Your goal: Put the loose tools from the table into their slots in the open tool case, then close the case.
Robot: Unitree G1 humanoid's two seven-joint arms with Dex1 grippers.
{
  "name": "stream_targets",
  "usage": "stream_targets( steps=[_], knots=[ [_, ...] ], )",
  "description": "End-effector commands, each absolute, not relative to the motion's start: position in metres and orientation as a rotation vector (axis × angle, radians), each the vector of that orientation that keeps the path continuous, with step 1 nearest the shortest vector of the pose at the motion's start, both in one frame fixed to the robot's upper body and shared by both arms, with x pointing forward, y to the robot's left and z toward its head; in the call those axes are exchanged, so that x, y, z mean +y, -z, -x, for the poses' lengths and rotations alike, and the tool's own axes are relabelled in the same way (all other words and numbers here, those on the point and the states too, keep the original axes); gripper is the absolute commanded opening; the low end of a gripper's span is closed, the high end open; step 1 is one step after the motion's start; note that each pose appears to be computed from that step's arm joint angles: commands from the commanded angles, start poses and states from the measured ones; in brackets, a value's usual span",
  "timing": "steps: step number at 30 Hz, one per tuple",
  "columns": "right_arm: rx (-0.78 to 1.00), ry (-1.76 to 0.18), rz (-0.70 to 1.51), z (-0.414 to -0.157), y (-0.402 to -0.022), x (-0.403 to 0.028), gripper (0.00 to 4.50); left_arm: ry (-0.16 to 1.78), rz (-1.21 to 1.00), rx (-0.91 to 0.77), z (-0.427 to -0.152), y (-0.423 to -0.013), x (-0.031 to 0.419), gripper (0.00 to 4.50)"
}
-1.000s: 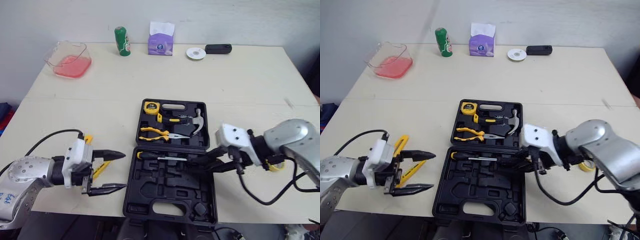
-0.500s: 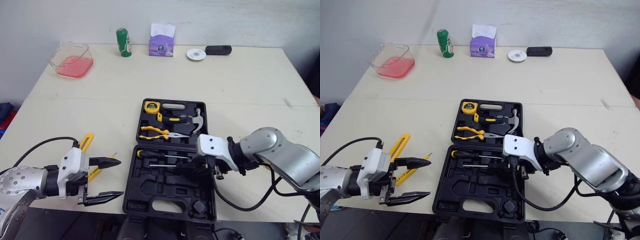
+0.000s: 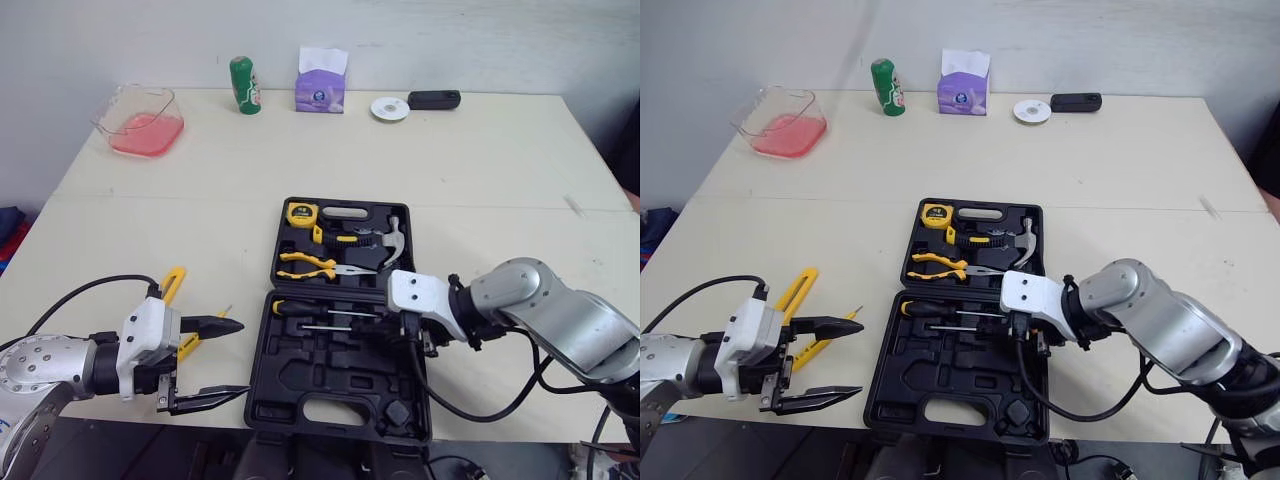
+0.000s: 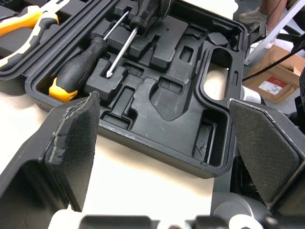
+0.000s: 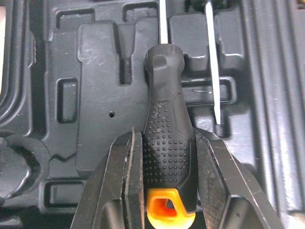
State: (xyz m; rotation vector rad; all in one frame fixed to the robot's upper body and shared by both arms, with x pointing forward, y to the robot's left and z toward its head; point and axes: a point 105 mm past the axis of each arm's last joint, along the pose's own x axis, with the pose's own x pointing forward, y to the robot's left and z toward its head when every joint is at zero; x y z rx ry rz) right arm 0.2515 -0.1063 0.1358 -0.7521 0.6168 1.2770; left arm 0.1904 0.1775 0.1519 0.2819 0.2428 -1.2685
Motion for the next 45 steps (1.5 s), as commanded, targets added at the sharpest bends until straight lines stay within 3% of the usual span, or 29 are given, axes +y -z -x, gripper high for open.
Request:
stream_targets(
  steps=[1, 4, 9, 21, 25, 29, 32, 35, 39, 43, 45],
  knots=[
    [0.603, -1.275, 0.765, -0.250, -0.141, -0.104, 1.05, 1.265, -0.299, 0.218, -0.190, -0.158, 0.177, 4.50],
    [0.627, -1.274, 0.747, -0.249, -0.140, -0.106, 1.05, 1.268, -0.293, 0.219, -0.190, -0.157, 0.176, 4.50],
    [0.611, -1.275, 0.719, -0.248, -0.144, -0.104, 3.41, 1.278, -0.267, 0.244, -0.188, -0.155, 0.176, 4.50],
    [0.612, -1.258, 0.722, -0.253, -0.161, -0.116, 3.41, 1.285, -0.257, 0.246, -0.190, -0.156, 0.175, 4.50],
    [0.519, -1.361, 0.627, -0.247, -0.186, -0.123, 3.41, 1.277, -0.260, 0.224, -0.193, -0.158, 0.175, 4.50],
    [0.436, -1.343, 0.492, -0.255, -0.189, -0.135, 3.41, 1.236, -0.257, 0.166, -0.202, -0.166, 0.176, 4.50],
    [0.190, -1.427, 0.343, -0.254, -0.197, -0.125, 3.41, 1.231, -0.264, 0.139, -0.207, -0.170, 0.174, 4.50],
    [0.130, -1.444, 0.272, -0.253, -0.187, -0.122, 3.41, 1.242, -0.268, 0.137, -0.209, -0.171, 0.173, 4.50],
    [0.079, -1.494, 0.310, -0.248, -0.171, -0.114, 2.14, 1.259, -0.276, 0.135, -0.210, -0.172, 0.173, 4.50],
    [0.039, -1.513, 0.370, -0.247, -0.156, -0.107, 0.07, 1.277, -0.280, 0.133, -0.211, -0.172, 0.170, 4.50],
    [0.035, -1.522, 0.396, -0.248, -0.148, -0.104, 0.03, 1.283, -0.281, 0.134, -0.212, -0.172, 0.169, 4.50]
  ],
)
